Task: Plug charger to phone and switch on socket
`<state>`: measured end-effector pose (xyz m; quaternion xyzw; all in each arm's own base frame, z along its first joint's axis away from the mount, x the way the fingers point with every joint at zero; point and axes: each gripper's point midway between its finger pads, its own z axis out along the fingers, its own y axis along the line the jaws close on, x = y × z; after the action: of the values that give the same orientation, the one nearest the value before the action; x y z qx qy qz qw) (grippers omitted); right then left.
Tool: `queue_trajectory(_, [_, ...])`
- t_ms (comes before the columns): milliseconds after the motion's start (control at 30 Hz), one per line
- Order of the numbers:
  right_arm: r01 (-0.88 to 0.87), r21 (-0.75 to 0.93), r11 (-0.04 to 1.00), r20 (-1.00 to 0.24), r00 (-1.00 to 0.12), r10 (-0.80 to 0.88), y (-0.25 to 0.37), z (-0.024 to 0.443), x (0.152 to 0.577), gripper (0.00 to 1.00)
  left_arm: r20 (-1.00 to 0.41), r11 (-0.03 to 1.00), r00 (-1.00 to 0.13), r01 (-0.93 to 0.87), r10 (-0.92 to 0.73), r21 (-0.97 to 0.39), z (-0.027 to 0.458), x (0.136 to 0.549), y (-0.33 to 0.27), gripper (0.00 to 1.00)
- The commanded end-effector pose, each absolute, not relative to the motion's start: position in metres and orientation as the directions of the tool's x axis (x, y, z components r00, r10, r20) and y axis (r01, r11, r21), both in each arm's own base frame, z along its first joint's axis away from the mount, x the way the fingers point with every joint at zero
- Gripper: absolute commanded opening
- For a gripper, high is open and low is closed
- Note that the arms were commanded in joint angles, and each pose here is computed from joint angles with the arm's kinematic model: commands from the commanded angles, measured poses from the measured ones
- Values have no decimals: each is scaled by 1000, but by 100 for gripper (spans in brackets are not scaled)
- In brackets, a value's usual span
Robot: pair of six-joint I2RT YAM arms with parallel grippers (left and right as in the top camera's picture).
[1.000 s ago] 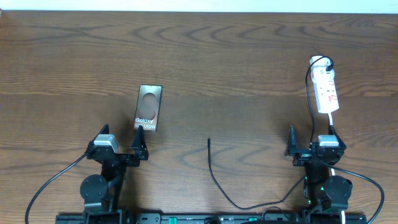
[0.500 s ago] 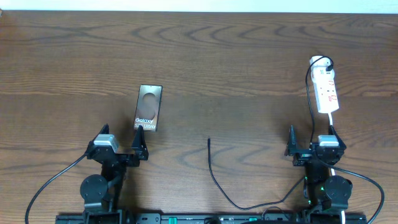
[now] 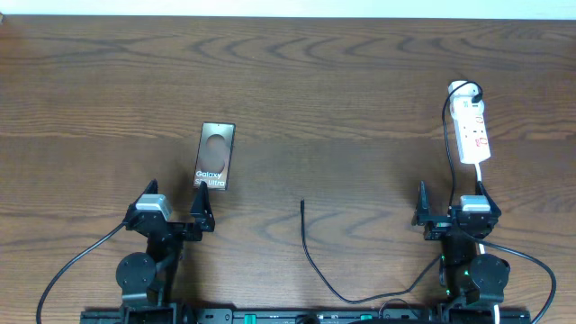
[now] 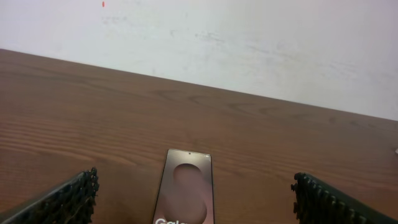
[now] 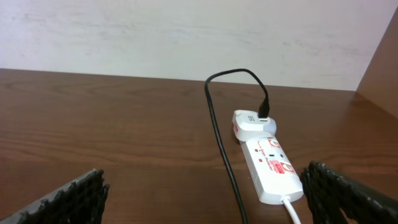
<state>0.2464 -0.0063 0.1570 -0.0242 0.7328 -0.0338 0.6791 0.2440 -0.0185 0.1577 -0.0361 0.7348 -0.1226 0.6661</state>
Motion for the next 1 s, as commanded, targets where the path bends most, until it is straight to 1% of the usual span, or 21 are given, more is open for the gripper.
queue_trajectory(0, [9,-92,996,-993,-75,-92,-6,157,246,99,-970,969,-137,119,-201,-218,150,243,-21,98])
queue_trajectory(167, [9,-92,996,-993,-76,-92,-6,157,246,99,-977,971,-74,122,-197,-205,183,240,-19,98])
queue_trajectory(267, [9,-92,996,-993,-75,-92,-6,157,246,99,-980,976,-55,94,-193,-197,207,239,-14,98])
queue_trajectory(333, [9,-92,996,-993,-75,-92,-6,157,246,99,-980,976,-54,94,-190,-194,226,241,-14,98])
queue_trajectory(433, [9,-92,996,-993,-75,-92,-6,157,246,99,-977,976,-92,86,-191,-199,254,249,-13,98])
queue_trajectory(600, [9,-92,996,-993,-75,-92,-6,157,246,99,-956,974,-215,64,-198,-217,297,280,-12,98])
queue_trajectory(733, [9,-92,996,-993,-75,-92,-6,157,246,99,-902,972,-377,24,-208,-234,318,307,-11,98])
queue_trajectory(867, [9,-92,996,-993,-75,-92,-6,157,246,99,-796,970,-566,-28,-216,-243,322,329,-10,98])
queue_trajectory(967, [9,-92,996,-993,-75,-92,-6,157,246,99,-698,975,-692,-42,-185,-218,312,344,-9,98])
